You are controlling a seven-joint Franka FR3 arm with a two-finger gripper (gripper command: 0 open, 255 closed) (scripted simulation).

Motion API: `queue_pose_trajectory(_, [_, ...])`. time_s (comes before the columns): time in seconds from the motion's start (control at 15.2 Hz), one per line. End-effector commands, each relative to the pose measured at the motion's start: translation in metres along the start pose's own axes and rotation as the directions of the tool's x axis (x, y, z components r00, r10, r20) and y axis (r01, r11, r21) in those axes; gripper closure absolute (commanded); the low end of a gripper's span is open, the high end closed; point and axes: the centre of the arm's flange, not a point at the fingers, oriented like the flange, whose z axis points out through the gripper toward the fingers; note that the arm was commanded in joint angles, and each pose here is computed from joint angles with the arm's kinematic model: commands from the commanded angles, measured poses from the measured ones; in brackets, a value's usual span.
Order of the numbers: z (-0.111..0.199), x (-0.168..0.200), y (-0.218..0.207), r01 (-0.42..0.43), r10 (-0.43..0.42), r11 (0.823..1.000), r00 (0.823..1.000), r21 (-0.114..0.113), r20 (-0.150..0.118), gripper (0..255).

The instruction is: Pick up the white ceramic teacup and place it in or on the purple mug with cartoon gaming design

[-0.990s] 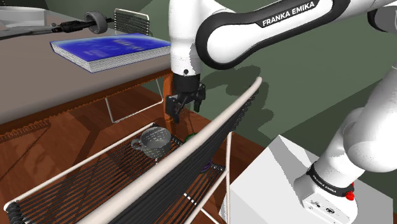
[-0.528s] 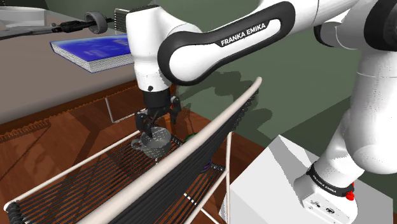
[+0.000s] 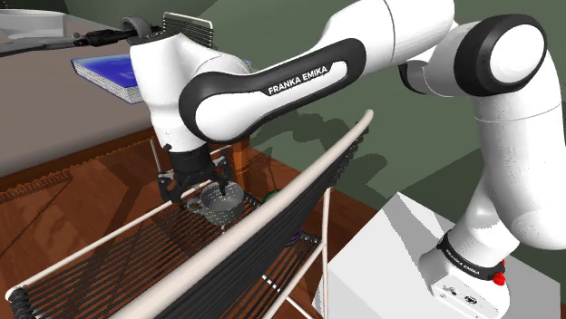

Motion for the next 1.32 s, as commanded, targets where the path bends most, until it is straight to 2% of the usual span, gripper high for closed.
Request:
queue_pose_trajectory(0.0, [0.023, 0.000, -0.002, 0.263, -0.263, 0.965, 0.965, -0.004, 0.012, 0])
queue_pose_trajectory(0.26, [0.042, 0.000, -0.002, 0.263, -0.263, 0.965, 0.965, -0.004, 0.012, 0])
queue_pose_trajectory(0.73, [0.042, 0.000, -0.002, 0.263, -0.263, 0.965, 0.965, -0.004, 0.012, 0])
queue_pose_trajectory(0.79, [0.041, -0.001, -0.005, 0.263, -0.263, 0.965, 0.965, -0.005, 0.012, 255])
queue_pose_trajectory(1.25, [0.039, -0.002, -0.006, 0.263, -0.262, 0.965, 0.965, -0.005, 0.012, 255])
